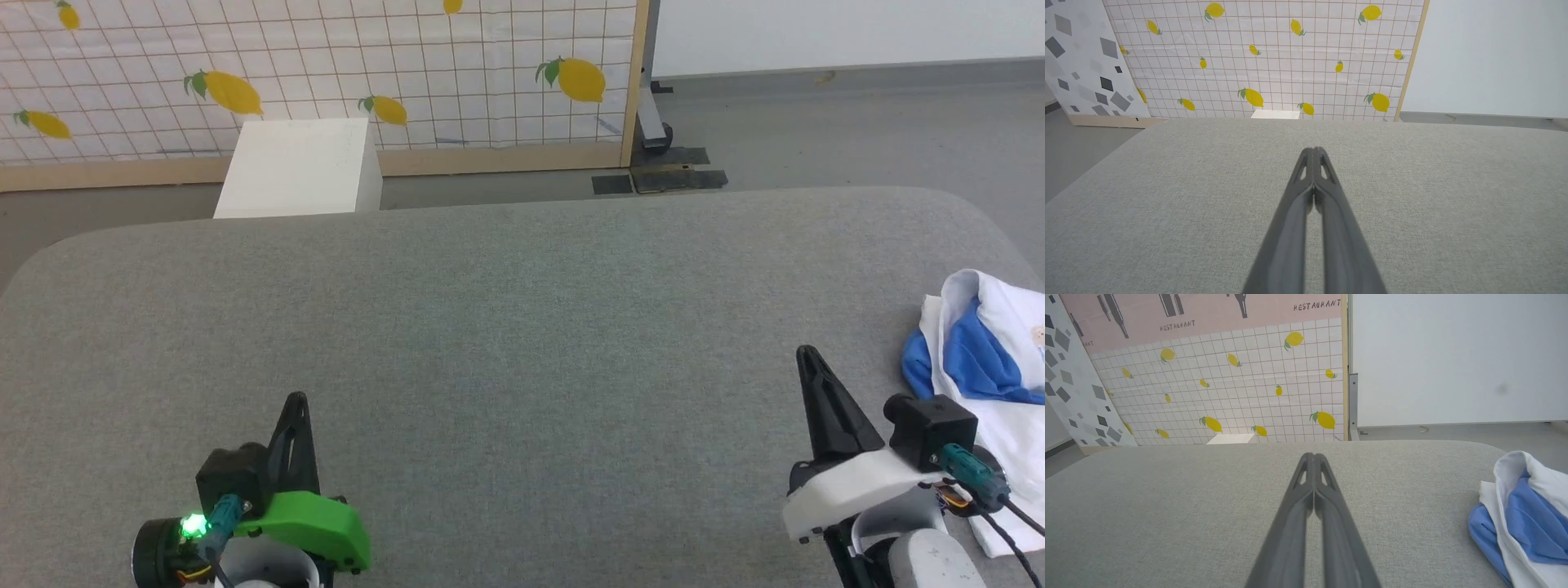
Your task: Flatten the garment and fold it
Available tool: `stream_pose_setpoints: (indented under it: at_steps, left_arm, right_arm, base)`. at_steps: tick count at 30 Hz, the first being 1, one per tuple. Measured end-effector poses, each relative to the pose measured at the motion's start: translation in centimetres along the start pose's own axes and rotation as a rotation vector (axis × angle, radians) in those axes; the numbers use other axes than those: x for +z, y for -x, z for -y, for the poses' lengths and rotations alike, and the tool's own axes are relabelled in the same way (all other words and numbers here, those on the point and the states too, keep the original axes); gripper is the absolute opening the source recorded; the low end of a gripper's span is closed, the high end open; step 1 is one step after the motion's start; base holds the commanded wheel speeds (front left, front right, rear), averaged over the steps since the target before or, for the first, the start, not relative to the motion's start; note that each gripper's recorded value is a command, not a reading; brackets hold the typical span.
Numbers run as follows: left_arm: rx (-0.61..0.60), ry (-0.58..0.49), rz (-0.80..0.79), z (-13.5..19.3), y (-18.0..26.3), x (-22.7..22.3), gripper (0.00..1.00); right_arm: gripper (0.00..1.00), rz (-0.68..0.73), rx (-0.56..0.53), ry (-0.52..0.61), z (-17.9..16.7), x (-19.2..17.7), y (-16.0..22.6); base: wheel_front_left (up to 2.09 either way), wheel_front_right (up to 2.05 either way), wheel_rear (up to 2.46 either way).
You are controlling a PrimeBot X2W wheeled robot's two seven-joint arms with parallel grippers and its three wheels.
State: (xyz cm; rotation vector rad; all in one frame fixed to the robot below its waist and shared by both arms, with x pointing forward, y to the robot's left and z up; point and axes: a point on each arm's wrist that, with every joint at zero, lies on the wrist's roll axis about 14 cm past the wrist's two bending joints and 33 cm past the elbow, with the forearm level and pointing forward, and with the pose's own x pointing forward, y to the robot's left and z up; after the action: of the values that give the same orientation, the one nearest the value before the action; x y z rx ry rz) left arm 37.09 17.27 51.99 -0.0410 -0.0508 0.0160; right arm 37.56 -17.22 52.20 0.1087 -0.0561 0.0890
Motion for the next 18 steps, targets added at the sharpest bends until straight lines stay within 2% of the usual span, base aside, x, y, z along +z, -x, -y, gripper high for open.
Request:
stream_pose_setpoints:
  at_steps: [18]
  left_arm:
    - [-0.007, -0.019, -0.014, -0.12, -0.03, 0.11, 0.00]
  right_arm:
    - [0.00, -0.016, 0.015, 0.036, -0.40, 0.13, -0.03]
  base:
    - [0.00, 0.00, 0.00]
